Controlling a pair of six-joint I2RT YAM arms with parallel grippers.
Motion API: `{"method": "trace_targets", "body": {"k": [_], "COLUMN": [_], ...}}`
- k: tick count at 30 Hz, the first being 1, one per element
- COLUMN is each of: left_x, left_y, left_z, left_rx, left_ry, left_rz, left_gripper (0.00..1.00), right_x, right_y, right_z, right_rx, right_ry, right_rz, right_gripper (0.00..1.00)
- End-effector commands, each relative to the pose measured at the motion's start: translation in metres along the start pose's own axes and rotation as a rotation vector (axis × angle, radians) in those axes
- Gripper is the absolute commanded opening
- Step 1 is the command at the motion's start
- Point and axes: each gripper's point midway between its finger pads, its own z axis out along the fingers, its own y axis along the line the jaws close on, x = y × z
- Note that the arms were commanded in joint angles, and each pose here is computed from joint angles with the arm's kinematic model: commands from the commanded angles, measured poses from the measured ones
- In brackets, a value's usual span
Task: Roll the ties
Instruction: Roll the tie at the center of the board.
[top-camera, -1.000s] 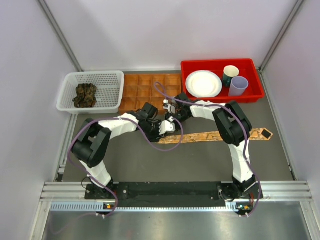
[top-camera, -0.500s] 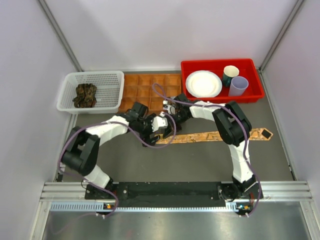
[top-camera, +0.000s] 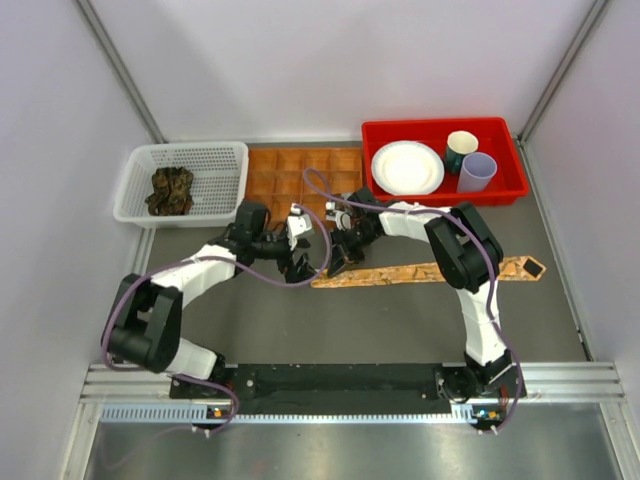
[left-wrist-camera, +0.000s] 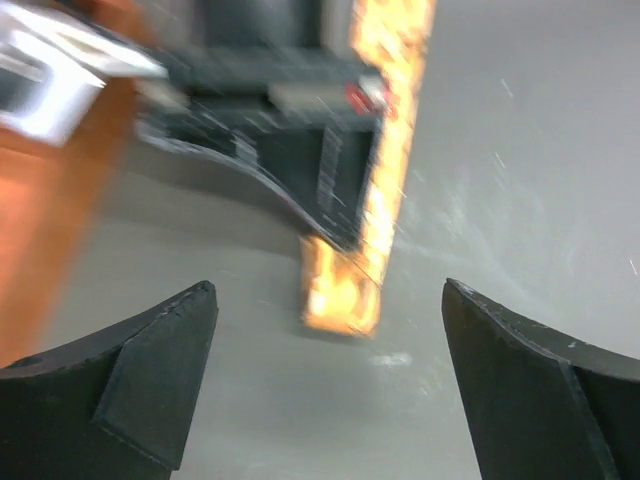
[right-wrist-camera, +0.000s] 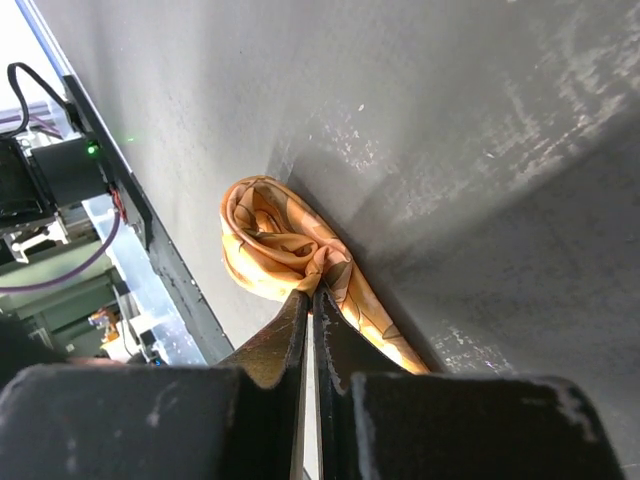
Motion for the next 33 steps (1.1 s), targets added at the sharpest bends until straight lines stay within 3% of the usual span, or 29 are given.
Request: {"method": "trace_targets", "body": {"k": [1, 3, 5, 8, 25, 29, 33], "left_x": [0.019, 0.027, 0.047, 0.069, 0.090, 0.089, 0.071], "left_y": [-0.023, -0.018, -0.012, -0.012, -0.003, -0.001, -0.002], "left_z": [0.010, 0.019, 0.018, 0.014, 0.037, 0.036, 0.034], "left_rx": [0.178, 0.152, 0.147, 0.166, 0.136, 0.121, 0.113], "left_ry": [0.033, 0.118, 0.224, 0.302, 0.430, 0.446, 0.397], "left_rz": [0.162, 0.249, 0.230, 0.283, 0.318, 0.310, 0.301], "left_gripper": [0.94, 0.88, 0.81, 0.78, 0.73, 0.52, 0.42], "right_x": [0.031, 0.033, 0.034, 0.034, 0.036, 0.037, 0.037], "right_y": [-0.050, -0.051, -0.053, -0.053, -0.055, -0.055, -0.056], "right_z": [0.006, 0.006, 0.005, 0.006, 0.008, 0.008, 0.009], "right_rx": [0.178, 0.180, 0.190, 0.191, 0.185, 0.183, 0.184], "right_ry": [0.087, 0.094, 0.096, 0.100, 0.111, 0.112, 0.114], "right_rz": [0.165, 0.171, 0.165, 0.168, 0.183, 0.183, 0.183], "right_gripper": [0.00, 0.00, 0.00, 0.00, 0.00, 0.00, 0.00]}}
